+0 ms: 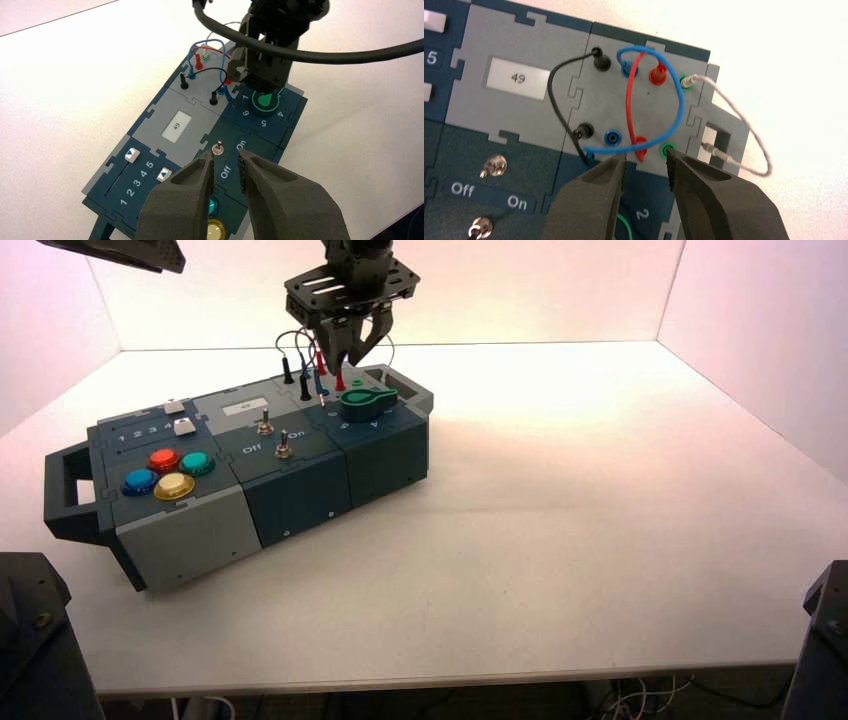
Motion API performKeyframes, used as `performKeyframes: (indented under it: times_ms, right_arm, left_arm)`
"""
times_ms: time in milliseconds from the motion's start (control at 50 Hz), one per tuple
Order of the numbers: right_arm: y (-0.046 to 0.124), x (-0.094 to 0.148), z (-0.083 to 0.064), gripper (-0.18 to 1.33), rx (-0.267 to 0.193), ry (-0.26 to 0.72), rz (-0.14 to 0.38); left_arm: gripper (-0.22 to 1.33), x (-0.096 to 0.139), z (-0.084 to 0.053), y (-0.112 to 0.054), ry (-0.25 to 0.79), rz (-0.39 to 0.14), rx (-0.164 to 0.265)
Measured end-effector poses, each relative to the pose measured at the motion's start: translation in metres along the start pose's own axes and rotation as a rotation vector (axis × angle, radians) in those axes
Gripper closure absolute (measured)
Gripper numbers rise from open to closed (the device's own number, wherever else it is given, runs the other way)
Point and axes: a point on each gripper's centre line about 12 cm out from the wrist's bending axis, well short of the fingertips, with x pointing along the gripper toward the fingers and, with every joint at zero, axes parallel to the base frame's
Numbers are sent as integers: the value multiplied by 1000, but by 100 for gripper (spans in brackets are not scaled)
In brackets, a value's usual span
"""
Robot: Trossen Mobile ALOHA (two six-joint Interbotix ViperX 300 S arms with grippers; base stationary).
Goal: Pull the red wire.
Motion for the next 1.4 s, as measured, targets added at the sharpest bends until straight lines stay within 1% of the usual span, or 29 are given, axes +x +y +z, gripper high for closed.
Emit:
performKeyframes:
  times_ms: [80,200,260,280,300,360,400,600,660,680,700,740,800,960,1400]
  right_arm:
    - [0,2,1,25,-1,3,-1]
    - [0,6,1,32,0,18,1]
    - [-1,7,1,43,3,26,2]
    - [-1,8,1,44,3,28,2]
    - [0,8,1,51,2,31,4]
    - [0,10,0,62,2,40,4]
    - [-1,10,1,66,4,43,4]
    - [0,14,3,79,5,59,8]
    - [1,14,3,88,7,62,10]
    - [0,14,3,89,6,64,9]
    - [1,14,4,97,8,64,11]
    - [1,14,4,102,6,65,11]
    - [1,13,4,103,7,65,12]
    - [1,13,4,113,6,70,11]
    - [1,11,5,113,-3,80,6]
  left_arm:
    - [53,0,0,0,2,0,1]
    - [53,0,0,0,2,0,1]
    - [53,0,0,0,2,0,0]
    - [53,0,0,0,2,0,1]
    - [53,0,0,0,2,0,0]
    - [53,0,0,0,2,0,1]
    - [53,0,0,0,2,-1,2]
    - [53,0,0,0,0,0,1]
    - [53,0,0,0,2,0,3]
    - [53,0,0,0,2,0,1]
    - [53,0,0,0,2,0,3]
    - [53,0,0,0,2,0,1]
    - [53,0,0,0,2,0,3]
    - [53,0,0,0,2,0,3]
    - [53,0,0,0,2,0,3]
